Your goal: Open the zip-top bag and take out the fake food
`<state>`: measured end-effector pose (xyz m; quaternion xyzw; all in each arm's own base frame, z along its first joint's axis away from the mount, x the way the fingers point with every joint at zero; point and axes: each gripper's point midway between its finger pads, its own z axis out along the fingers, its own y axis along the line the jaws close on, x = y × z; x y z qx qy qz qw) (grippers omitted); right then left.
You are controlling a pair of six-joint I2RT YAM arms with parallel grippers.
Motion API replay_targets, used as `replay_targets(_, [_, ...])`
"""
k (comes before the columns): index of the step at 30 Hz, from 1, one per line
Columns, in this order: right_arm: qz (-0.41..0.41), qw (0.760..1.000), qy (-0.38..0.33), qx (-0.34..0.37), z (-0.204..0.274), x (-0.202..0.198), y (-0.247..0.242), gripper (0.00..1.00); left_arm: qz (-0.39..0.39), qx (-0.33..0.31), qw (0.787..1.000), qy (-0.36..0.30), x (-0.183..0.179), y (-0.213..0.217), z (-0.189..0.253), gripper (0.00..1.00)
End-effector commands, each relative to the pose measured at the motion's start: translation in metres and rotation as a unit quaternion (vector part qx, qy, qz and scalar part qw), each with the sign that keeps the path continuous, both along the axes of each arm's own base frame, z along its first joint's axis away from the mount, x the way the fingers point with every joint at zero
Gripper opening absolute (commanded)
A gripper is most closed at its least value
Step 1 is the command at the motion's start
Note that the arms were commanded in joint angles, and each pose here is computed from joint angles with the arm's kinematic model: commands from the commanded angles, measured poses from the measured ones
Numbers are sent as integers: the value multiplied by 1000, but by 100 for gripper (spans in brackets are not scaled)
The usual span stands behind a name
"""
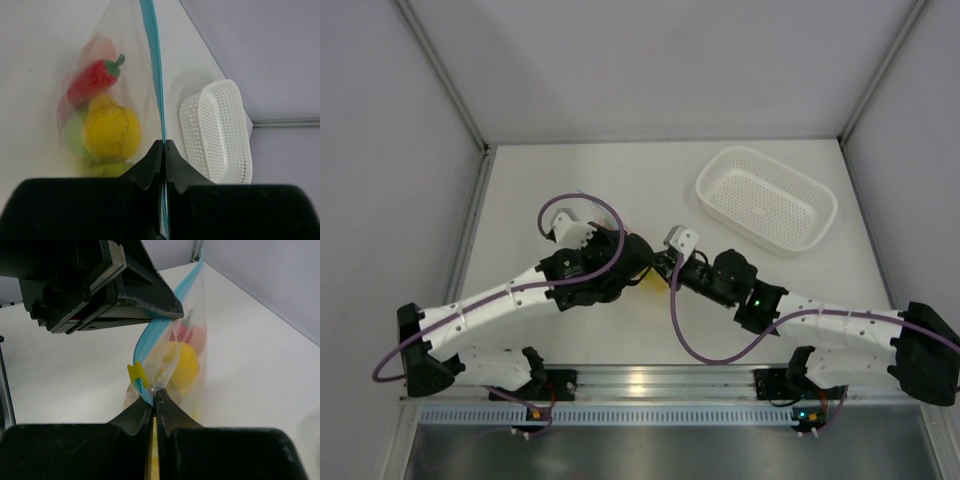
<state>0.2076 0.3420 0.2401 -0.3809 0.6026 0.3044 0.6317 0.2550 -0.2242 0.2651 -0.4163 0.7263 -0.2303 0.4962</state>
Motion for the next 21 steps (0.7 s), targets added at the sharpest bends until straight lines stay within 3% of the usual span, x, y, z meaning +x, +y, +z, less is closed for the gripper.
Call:
replay_targets(1, [7, 999, -33, 41, 43, -5, 2, 0, -10, 8, 1000, -13, 3, -5, 16, 7])
replay_targets(3, [1, 999, -28, 31, 38, -5, -3, 0, -13, 31, 999, -18, 5, -4, 19, 26])
replay_targets(4, [-6, 999, -30, 36, 42, -5, -7, 0, -23, 53, 998, -21, 7, -4, 26, 43])
replay_targets(6, [-15, 999, -26, 32, 39, -5, -13, 0, -28, 77, 996, -20, 10, -5, 26, 61])
replay_targets(7, [-24, 999, -28, 36, 43, -4, -18, 0, -32, 89, 995, -19, 10, -4, 26, 76])
replay_targets(11, [-44, 998, -25, 26, 42, -3, -31, 0, -61, 158, 985, -27, 17, -1, 35, 95])
replay_targets(12, [-62, 998, -24, 24, 40, 1, -37, 0, -76, 148, 985, -46, 22, -11, 45, 99])
replay_targets(13, [-69, 997, -26, 24, 42, 0, -44, 0, -109, 204, 972, -48, 26, -10, 47, 99])
replay_targets(18, [-83, 996, -27, 9, 41, -4, -65, 0, -226, 218, 946, -79, 56, -25, 57, 99])
replay_targets(19, [-84, 996, -33, 14, 46, -7, -70, 0, -283, 237, 925, -96, 61, -30, 58, 99])
replay_targets(21, [-85, 996, -33, 6, 48, -10, -79, 0, -332, 249, 901, -123, 65, -37, 60, 99])
